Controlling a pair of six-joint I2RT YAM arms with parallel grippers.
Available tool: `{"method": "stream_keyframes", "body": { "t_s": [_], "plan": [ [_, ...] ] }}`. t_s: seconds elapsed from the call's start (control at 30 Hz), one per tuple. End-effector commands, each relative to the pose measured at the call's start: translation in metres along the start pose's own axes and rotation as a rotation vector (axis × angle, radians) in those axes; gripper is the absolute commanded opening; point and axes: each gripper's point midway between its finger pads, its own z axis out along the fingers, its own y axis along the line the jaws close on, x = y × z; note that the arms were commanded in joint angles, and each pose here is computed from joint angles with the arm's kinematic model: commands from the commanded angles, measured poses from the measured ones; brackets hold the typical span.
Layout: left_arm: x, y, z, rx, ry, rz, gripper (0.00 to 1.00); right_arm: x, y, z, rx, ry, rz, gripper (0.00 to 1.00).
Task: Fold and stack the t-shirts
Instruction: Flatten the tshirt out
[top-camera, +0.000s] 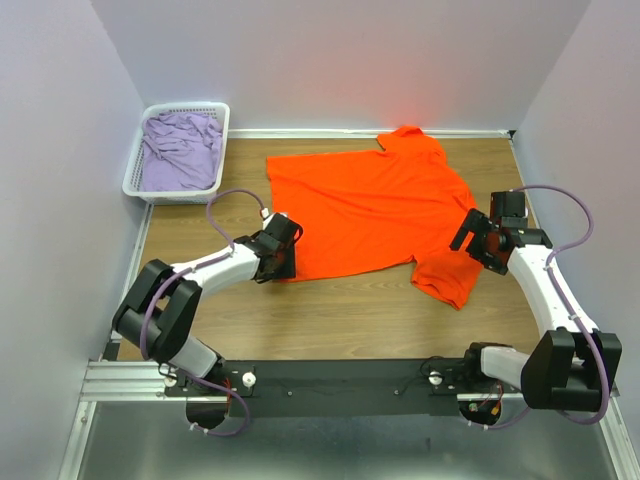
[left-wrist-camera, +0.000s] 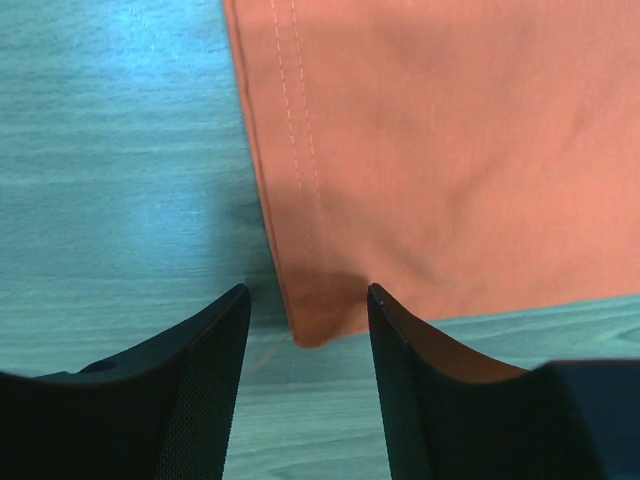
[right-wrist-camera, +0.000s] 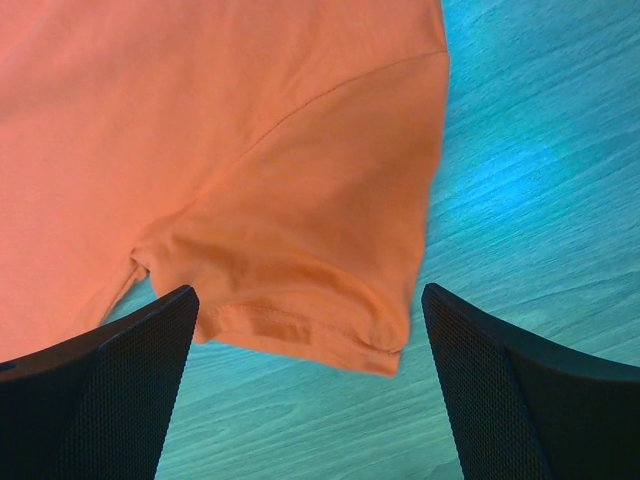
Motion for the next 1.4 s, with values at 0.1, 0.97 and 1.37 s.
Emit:
{"method": "stream_keyframes", "body": {
  "t_s": [0.1, 0.97, 1.37],
  "plan": [
    [0.038, 0.01, 0.012, -0.048, 0.099, 0.011, 0.45, 0.004, -0.004, -0.004, 0.003, 0.003, 0.003, 1.0],
    [0.066, 0.02, 0.007, -0.146, 0.206, 0.108, 0.5, 0.008, -0.004, -0.003, 0.014, 0.028, 0.038, 1.0],
    [0.071, 0.021, 0.001, -0.145, 0.215, 0.126, 0.04, 0.013, -0.018, 0.002, 0.097, 0.039, 0.045, 0.99]
  ]
}}
